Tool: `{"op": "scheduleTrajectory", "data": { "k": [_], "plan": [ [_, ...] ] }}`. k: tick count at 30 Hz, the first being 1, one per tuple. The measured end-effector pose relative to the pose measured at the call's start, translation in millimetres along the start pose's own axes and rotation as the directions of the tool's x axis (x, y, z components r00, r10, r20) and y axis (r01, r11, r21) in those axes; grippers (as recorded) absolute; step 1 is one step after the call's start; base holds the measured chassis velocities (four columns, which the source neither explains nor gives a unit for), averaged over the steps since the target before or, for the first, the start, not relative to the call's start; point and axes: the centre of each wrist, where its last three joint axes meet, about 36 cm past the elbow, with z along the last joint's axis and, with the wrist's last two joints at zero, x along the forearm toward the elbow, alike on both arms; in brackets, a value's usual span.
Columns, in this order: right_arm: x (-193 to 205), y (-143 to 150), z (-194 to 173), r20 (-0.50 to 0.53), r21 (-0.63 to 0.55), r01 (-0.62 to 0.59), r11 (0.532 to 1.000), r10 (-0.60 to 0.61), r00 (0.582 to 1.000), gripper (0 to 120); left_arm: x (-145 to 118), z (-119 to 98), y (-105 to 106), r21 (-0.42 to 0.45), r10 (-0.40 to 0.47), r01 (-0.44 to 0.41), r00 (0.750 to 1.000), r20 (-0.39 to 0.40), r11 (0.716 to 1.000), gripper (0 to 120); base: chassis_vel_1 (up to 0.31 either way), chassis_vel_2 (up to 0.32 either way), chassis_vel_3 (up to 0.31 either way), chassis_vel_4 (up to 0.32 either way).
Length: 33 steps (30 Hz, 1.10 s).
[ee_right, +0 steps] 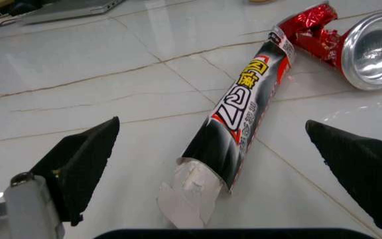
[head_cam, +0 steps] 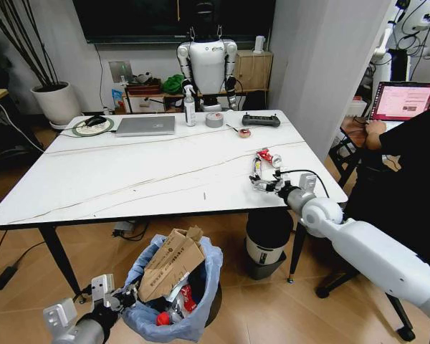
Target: Pick up the trash bin and place the trash from the table into it.
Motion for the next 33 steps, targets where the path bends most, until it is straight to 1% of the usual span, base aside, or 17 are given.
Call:
{"op": "scheduleTrajectory", "data": {
  "k": [10,12,13,15,19,20,21,23,24,26,28,29,30,31,32,33],
  "plan": [
    [-8.9,-2.1,9.5,-0.017,0.008,0.003,1.000,-0.003,1.000,97,-2.1,-3.1,0.6,0.002,0.001,-0.001,1.000,0.006,1.000,0,0.000,0.000,0.000,0.000],
    [-10.2,-3.0,11.2,-0.017,0.007,0.004,1.000,-0.004,1.000,90,-2.7,-3.5,1.1,0.003,0.001,-0.001,1.000,0.006,1.000,0,0.000,0.000,0.000,0.000],
    [-10.2,-3.0,11.2,-0.017,0.007,0.004,1.000,-0.004,1.000,90,-2.7,-3.5,1.1,0.003,0.001,-0.001,1.000,0.006,1.000,0,0.000,0.000,0.000,0.000],
    [-10.4,-4.1,12.6,-0.019,0.007,0.005,1.000,-0.005,1.000,84,-3.1,-3.8,1.2,0.004,0.001,-0.001,1.000,0.007,1.000,0,0.000,0.000,0.000,0.000],
    [-7.3,-7.2,20.3,-0.027,0.004,0.012,1.000,-0.012,1.000,66,-4.4,-4.6,2.3,0.007,-0.001,0.001,1.000,0.008,1.000,0,0.000,0.000,0.000,0.000],
    [-6.3,-7.9,21.5,-0.027,0.003,0.014,1.000,-0.014,1.000,62,-4.8,-5.6,2.4,0.009,0.000,0.000,1.000,0.010,1.000,0,0.000,0.000,0.000,0.000],
    [-6.3,-7.9,21.5,-0.027,0.003,0.014,1.000,-0.014,1.000,62,-4.8,-5.6,2.4,0.009,0.000,0.000,1.000,0.010,1.000,0,0.000,0.000,0.000,0.000],
    [-4.9,-8.1,23.0,-0.027,0.002,0.019,1.000,-0.019,0.999,56,-5.3,-6.8,2.3,0.011,0.001,-0.001,1.000,0.012,1.000,0,0.000,0.000,0.000,0.000],
    [-4.2,-7.8,23.4,-0.026,0.001,0.021,1.000,-0.021,0.999,49,-5.8,-7.4,2.4,0.012,0.001,-0.002,1.000,0.013,1.000,0,0.000,0.000,0.000,0.000],
    [-3.9,-7.3,23.7,-0.024,-0.001,0.025,1.000,-0.025,0.999,41,-6.7,-7.5,3.1,0.012,-0.001,0.000,1.000,0.013,1.000,0,0.000,0.000,0.000,0.000],
    [-3.9,-7.3,23.7,-0.024,-0.001,0.026,1.000,-0.026,0.999,34,-7.1,-7.1,3.1,0.013,-0.001,0.000,1.000,0.012,1.000,0,0.000,0.000,0.000,0.000],
    [-3.9,-7.3,23.7,-0.024,-0.001,0.026,1.000,-0.026,0.999,34,-7.1,-7.1,3.1,0.013,-0.001,0.000,1.000,0.012,1.000,0,0.000,0.000,0.000,0.000],
    [-3.9,-7.4,23.6,-0.023,-0.002,0.028,1.000,-0.028,0.999,29,-7.3,-6.8,3.0,0.014,0.000,0.000,1.000,0.011,1.000,0,0.000,0.000,0.000,0.000],
    [-3.9,-7.5,23.4,-0.022,-0.003,0.029,1.000,-0.029,0.999,27,-7.5,-6.7,3.0,0.015,0.000,0.000,1.000,0.011,1.000,0,0.000,0.000,0.000,0.000],
    [-4.0,-7.6,22.7,-0.020,-0.003,0.031,1.000,-0.031,0.999,21,-7.8,-6.8,3.2,0.015,0.000,0.000,1.000,0.011,1.000,0,0.000,0.000,0.000,0.000],
    [-4.1,-7.6,21.9,-0.018,-0.003,0.033,0.999,-0.033,0.999,18,-8.0,-6.8,3.2,0.015,0.000,0.000,1.000,0.012,1.000,0,0.000,0.000,0.000,0.000]
  ]
}}
